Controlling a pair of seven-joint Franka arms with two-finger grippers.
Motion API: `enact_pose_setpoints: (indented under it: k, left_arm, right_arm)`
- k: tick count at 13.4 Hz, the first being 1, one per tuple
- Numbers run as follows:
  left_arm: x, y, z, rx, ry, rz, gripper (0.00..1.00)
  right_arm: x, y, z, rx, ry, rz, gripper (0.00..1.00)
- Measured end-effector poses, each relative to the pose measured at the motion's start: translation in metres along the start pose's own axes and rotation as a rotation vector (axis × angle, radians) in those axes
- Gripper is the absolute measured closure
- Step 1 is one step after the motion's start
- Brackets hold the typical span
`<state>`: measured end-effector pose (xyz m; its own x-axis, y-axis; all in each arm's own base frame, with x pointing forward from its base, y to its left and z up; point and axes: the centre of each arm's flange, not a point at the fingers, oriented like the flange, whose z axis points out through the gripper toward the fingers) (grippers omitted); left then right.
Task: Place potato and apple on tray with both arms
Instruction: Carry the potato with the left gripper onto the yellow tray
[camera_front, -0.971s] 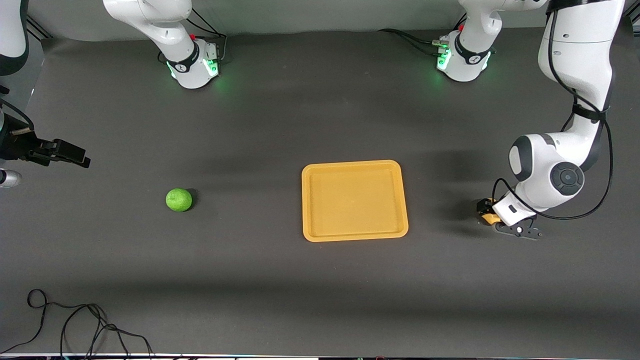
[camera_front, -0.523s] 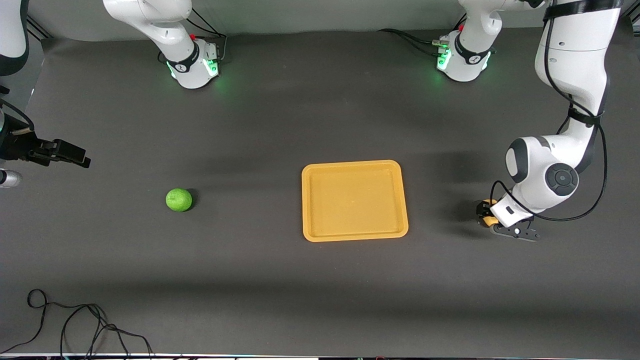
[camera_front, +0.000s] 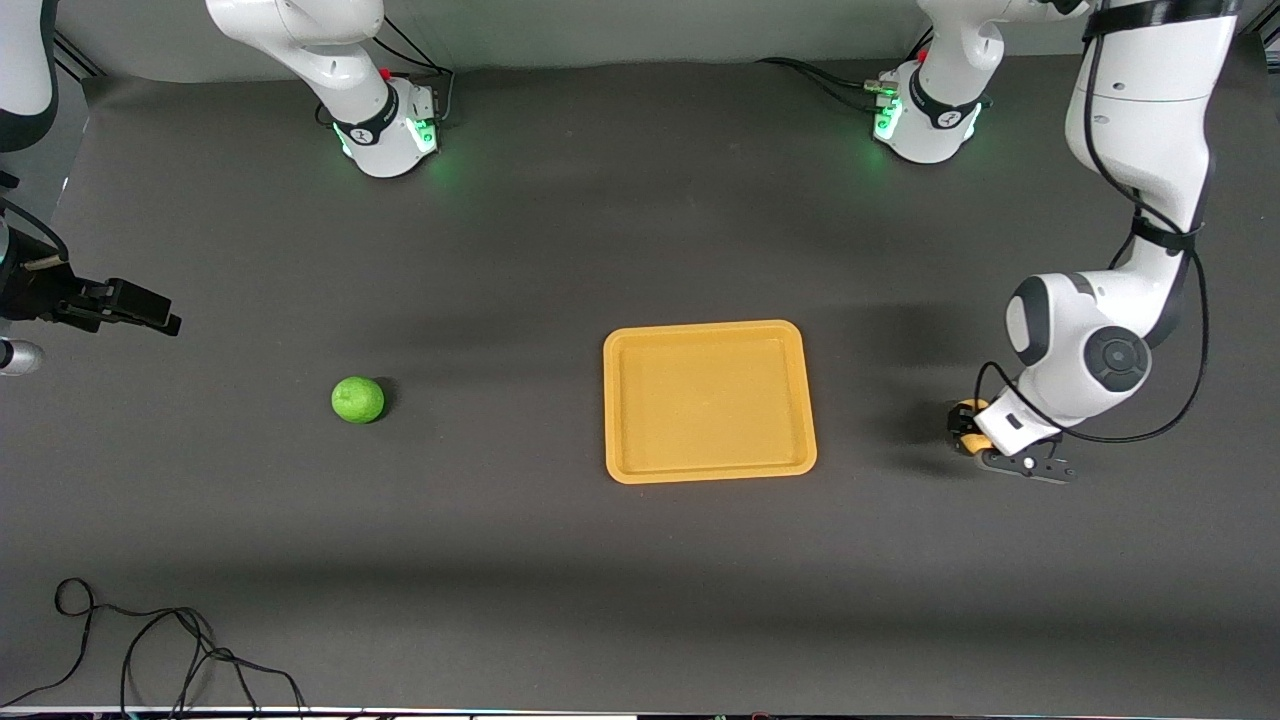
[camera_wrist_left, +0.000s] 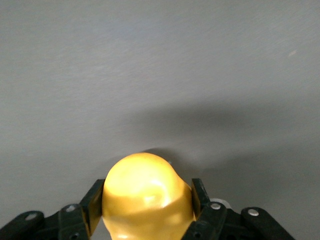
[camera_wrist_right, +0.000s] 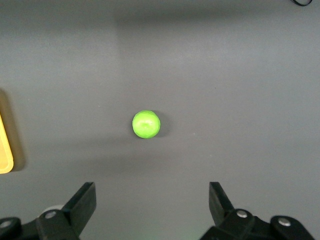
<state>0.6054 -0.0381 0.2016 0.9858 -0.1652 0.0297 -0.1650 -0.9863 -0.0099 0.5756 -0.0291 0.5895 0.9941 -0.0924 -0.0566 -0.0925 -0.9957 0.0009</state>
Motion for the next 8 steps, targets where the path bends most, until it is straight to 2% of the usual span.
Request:
enact_pose_setpoints:
  k: [2,5,8]
  left_arm:
    - [0.007,0.055,-0.016,-0.014,-0.021,-0.058,0.26]
    - [0.013,0.138,-0.07,-0.022,-0.08,-0.141,0.26]
    - [0.017,0.207,-0.113,-0.034,-0.083,-0.218,0.26]
  right_arm:
    - [0.0,0.0,0.0,0.0,0.0,0.0,0.0]
    - [0.0,0.0,0.0,0.0,0.0,0.0,0.0]
    - [0.0,0.0,0.0,0.0,0.0,0.0,0.0]
